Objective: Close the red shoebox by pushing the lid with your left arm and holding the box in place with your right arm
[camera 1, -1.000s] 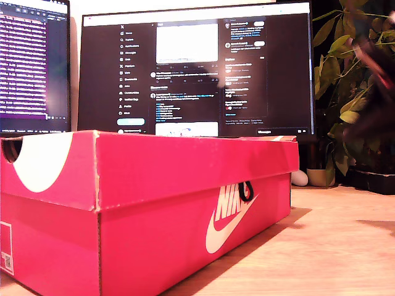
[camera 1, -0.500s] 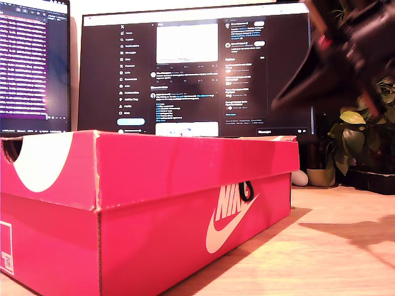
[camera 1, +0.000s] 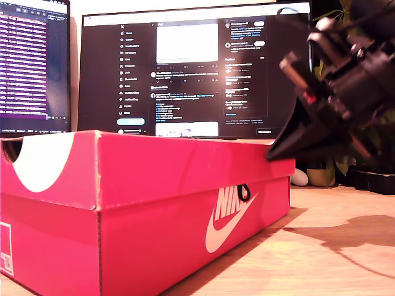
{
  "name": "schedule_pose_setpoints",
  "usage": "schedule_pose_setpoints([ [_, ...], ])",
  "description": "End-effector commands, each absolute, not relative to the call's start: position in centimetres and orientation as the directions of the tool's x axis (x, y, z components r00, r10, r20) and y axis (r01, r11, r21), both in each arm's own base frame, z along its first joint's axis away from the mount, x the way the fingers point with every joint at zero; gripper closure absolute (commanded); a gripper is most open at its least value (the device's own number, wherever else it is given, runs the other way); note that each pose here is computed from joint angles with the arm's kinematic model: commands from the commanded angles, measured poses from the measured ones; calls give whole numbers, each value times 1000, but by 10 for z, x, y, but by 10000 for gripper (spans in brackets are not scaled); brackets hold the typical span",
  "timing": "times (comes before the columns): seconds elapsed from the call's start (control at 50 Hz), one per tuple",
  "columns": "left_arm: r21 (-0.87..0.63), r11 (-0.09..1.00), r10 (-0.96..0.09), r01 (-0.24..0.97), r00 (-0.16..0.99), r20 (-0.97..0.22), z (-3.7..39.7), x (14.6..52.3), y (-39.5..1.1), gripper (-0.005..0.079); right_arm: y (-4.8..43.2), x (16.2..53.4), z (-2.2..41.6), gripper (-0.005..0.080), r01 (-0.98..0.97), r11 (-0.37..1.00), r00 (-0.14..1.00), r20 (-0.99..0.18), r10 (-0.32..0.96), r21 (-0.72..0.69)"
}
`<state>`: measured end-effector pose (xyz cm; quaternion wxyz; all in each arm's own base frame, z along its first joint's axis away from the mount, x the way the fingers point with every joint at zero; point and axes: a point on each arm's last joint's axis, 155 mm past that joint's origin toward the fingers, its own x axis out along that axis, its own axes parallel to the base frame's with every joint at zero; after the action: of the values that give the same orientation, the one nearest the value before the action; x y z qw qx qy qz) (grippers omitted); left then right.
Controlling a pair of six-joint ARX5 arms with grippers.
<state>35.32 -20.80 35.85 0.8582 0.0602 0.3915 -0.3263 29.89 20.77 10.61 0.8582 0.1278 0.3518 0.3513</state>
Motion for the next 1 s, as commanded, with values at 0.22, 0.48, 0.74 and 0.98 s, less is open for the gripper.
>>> schedule_pose_setpoints([
  [0.22, -156, 766, -523, 623, 464, -715, 352, 359, -203, 762, 172, 305, 122, 764, -522, 769, 572, -518, 636, 369],
  [0.48, -115, 764, -529, 635, 513, -676, 371, 357, -191, 762, 129, 314, 192, 765, -455, 862, 782, -362, 507, 224],
  [0.74, -80, 799, -514, 596, 607, -606, 402, 357, -165, 762, 92, 303, 238, 764, -330, 937, 906, -241, 348, 114],
  [0.98, -61, 827, -490, 559, 663, -566, 418, 356, -145, 762, 80, 286, 251, 764, -293, 952, 929, -208, 306, 92],
])
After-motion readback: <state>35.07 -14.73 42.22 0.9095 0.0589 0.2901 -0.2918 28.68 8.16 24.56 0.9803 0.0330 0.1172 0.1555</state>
